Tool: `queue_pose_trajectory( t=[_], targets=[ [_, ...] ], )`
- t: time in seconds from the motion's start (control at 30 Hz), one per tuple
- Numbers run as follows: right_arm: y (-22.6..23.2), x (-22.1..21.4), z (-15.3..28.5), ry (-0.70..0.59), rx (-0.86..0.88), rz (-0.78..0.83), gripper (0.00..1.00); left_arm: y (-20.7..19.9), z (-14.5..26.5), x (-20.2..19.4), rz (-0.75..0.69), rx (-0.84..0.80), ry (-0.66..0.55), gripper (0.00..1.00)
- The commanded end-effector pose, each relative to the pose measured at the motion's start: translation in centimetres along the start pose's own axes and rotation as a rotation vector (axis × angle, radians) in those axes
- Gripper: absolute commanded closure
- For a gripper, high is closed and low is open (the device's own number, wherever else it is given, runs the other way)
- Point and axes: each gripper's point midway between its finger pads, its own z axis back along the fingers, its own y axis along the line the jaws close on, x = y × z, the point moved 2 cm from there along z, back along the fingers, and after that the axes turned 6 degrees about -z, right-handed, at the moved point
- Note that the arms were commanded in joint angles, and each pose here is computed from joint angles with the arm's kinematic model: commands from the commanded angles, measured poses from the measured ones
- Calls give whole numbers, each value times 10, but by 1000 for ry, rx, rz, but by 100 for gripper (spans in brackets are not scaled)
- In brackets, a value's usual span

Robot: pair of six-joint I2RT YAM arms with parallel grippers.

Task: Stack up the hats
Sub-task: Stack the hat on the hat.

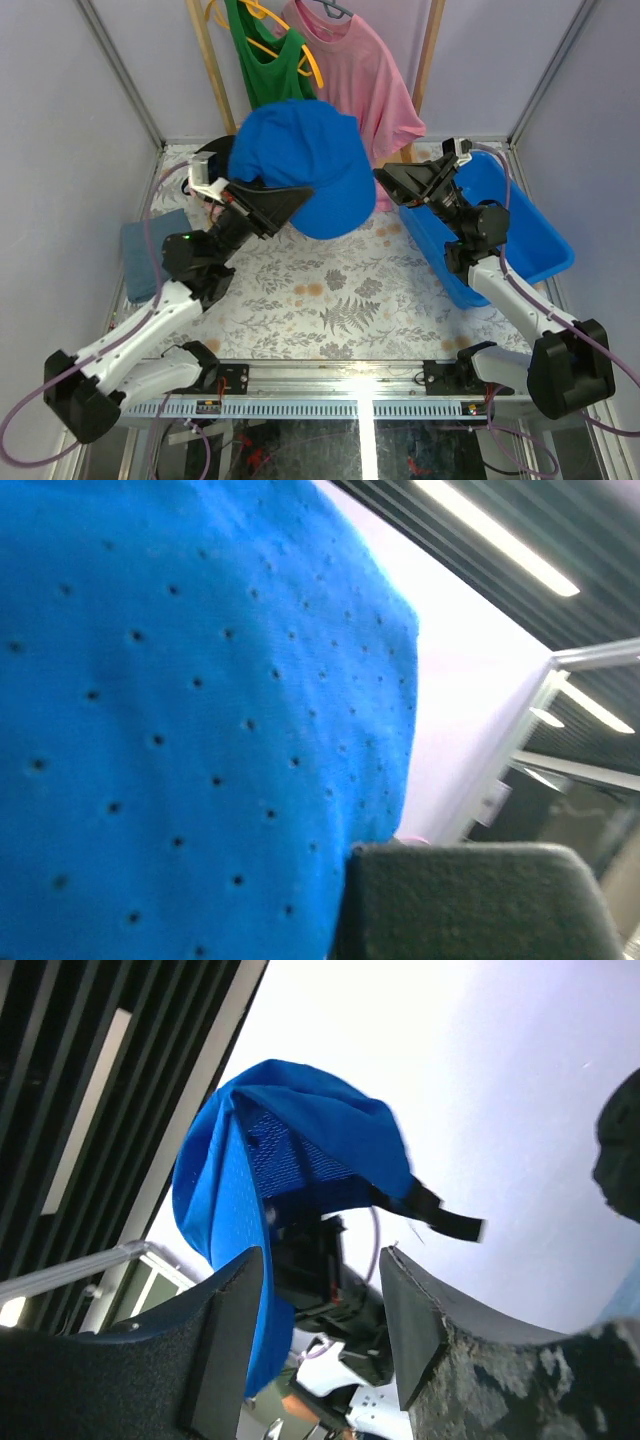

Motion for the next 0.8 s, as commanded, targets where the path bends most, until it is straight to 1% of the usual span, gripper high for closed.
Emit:
queue_pose_trajectory(
  t=[0.0,0.17,0.3,0.5,0.77],
  targets=[
    [-4,7,3,-53,-27,76,41,30,0,27,-233,233,-99,100],
    [-11,2,0,-63,-69,64,39,46,-6,37,-383,344,-134,100],
    [-10,-19,-17,-27,-74,65,37,56,-13,41,-474,429,-171,100],
    [-15,-39,-37,8,-62,44,36,58,-14,42,-533,479,-215,100],
    [-20,-53,-59,42,-25,5,36,55,-10,40,-555,495,-244,100]
  ],
)
